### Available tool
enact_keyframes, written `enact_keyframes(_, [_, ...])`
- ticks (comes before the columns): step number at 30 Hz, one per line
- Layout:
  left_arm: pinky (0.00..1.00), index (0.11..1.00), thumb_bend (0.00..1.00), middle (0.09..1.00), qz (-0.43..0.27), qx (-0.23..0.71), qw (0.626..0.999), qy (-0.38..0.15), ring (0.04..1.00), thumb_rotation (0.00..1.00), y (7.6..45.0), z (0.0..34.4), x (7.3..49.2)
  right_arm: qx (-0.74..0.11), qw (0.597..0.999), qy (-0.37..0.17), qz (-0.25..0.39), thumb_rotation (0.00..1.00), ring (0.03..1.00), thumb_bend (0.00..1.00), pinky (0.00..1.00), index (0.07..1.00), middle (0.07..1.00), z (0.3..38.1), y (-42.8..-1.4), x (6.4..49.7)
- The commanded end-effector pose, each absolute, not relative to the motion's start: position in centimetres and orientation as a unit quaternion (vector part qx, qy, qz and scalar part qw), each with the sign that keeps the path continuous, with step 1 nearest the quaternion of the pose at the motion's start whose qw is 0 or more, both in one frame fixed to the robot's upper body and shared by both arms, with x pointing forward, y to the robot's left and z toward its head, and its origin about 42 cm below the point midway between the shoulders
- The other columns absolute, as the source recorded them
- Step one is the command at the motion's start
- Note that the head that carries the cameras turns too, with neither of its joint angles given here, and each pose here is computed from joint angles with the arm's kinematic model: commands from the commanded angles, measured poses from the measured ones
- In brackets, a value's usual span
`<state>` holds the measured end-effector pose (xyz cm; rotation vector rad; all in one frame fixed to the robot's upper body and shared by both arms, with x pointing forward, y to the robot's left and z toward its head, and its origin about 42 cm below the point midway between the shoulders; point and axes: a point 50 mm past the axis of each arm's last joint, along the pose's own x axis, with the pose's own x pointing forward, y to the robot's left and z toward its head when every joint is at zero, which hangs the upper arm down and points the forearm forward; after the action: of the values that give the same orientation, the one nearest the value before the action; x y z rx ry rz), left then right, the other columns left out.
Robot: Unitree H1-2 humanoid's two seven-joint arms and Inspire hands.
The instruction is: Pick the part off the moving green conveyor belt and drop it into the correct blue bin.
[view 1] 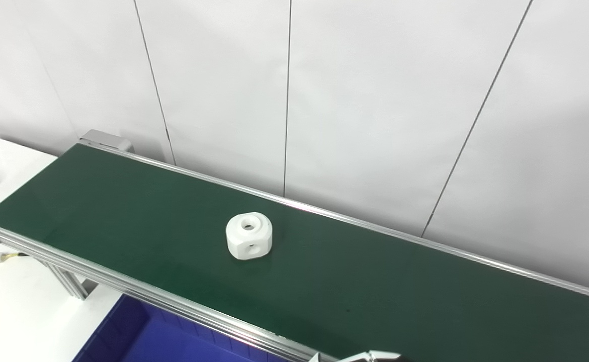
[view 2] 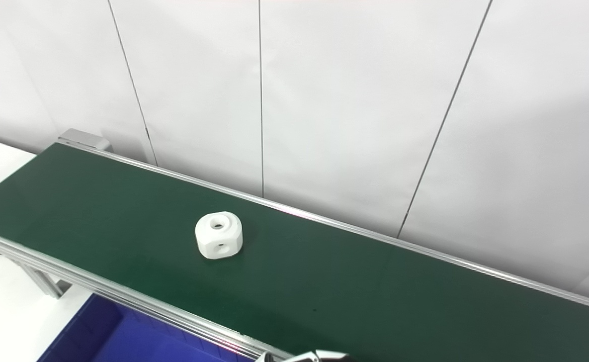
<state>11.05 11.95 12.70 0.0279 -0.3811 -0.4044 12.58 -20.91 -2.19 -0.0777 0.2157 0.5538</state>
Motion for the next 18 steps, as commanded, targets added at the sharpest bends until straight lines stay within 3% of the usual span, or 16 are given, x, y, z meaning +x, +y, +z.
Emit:
enact_keyframes(1, [0.79,0.788,1.00,0.838,-0.215,0.045,0.946,-0.237,0.838,0.76,12.4,15.0,12.0,-0.039,0.957,0.069,0.279,0.98,1.000,1.00,1.00,1.000,1.000,-1.3,-20.6,13.0])
enact_keyframes(7, [0.76,0.806,1.00,0.854,-0.198,0.134,0.930,-0.280,0.846,0.75,13.4,17.9,14.6,-0.041,0.958,0.068,0.277,0.98,1.000,1.00,1.00,1.000,1.000,-1.3,-20.3,13.0])
enact_keyframes(13, [0.77,0.752,1.00,0.845,-0.167,0.170,0.924,-0.300,0.842,0.62,15.0,18.7,17.6,-0.035,0.958,0.068,0.277,0.96,1.000,1.00,1.00,0.996,1.000,-1.4,-20.1,13.1])
enact_keyframes(18, [0.80,0.753,1.00,0.862,-0.134,0.234,0.911,-0.312,0.857,0.64,15.8,19.2,19.6,-0.042,0.959,0.066,0.273,0.97,1.000,1.00,1.00,0.990,1.000,-1.3,-19.9,13.2])
